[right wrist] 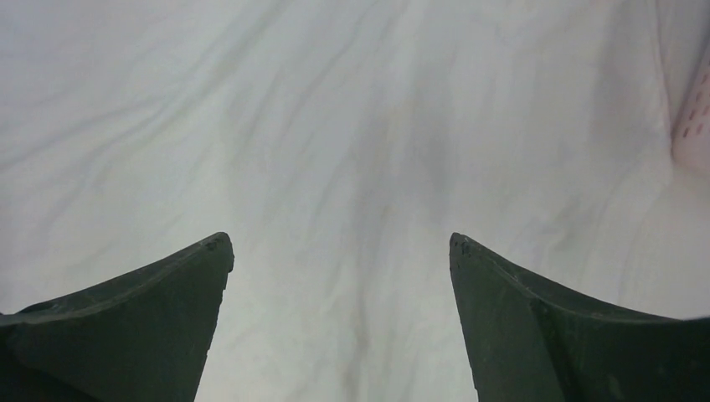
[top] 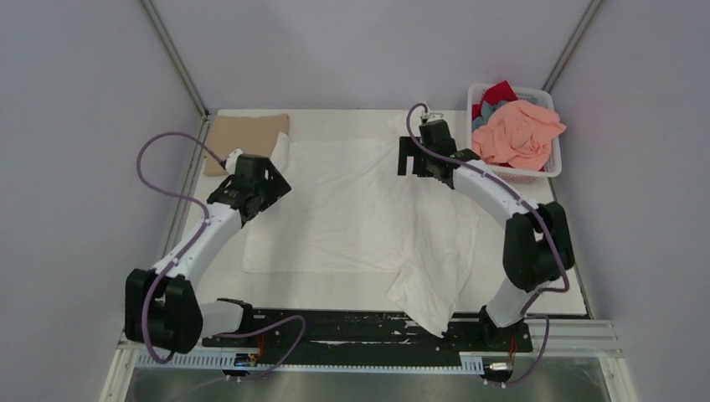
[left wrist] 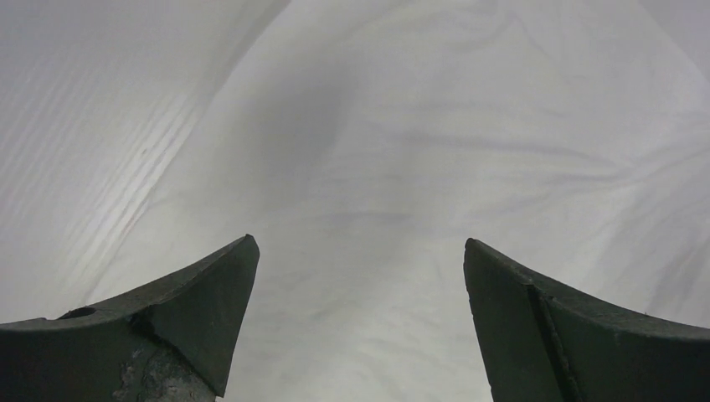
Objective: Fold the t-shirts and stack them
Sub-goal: Flatten out the tshirt
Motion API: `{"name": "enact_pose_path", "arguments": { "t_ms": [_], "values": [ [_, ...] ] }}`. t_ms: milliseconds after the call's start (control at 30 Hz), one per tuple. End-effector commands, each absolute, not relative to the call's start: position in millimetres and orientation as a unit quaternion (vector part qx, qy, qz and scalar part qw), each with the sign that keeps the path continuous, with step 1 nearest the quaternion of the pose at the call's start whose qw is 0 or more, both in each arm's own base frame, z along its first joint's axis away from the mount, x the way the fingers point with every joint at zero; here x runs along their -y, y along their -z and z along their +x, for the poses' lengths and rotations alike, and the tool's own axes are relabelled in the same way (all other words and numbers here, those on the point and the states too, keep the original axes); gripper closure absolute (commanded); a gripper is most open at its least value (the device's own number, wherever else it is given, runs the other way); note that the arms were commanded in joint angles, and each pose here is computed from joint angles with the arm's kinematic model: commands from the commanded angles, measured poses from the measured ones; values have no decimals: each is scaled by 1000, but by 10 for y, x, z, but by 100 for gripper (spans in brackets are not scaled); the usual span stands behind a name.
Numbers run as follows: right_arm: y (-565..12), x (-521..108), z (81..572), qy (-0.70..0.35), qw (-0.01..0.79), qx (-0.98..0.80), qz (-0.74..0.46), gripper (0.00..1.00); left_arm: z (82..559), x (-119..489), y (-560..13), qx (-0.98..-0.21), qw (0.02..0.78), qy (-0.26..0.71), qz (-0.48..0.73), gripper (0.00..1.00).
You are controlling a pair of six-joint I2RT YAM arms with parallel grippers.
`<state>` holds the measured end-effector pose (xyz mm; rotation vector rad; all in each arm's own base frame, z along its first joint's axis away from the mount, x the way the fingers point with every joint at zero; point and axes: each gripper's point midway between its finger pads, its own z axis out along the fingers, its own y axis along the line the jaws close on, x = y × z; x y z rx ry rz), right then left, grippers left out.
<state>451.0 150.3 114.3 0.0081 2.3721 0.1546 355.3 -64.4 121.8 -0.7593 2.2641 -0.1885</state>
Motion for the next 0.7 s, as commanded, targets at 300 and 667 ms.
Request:
{"name": "enact_pose_path", "arguments": {
  "t_ms": [300,667],
  "values": [
    [-1485,-1379,3304,-106,422,-899,52,0,1846,-79,-489,-820,294,-45,-489,0],
    [-1420,-1364,3168,-118,413,-901,65,0,1820,-127,-214,-788,296,-44,-539,22]
  ]
}}
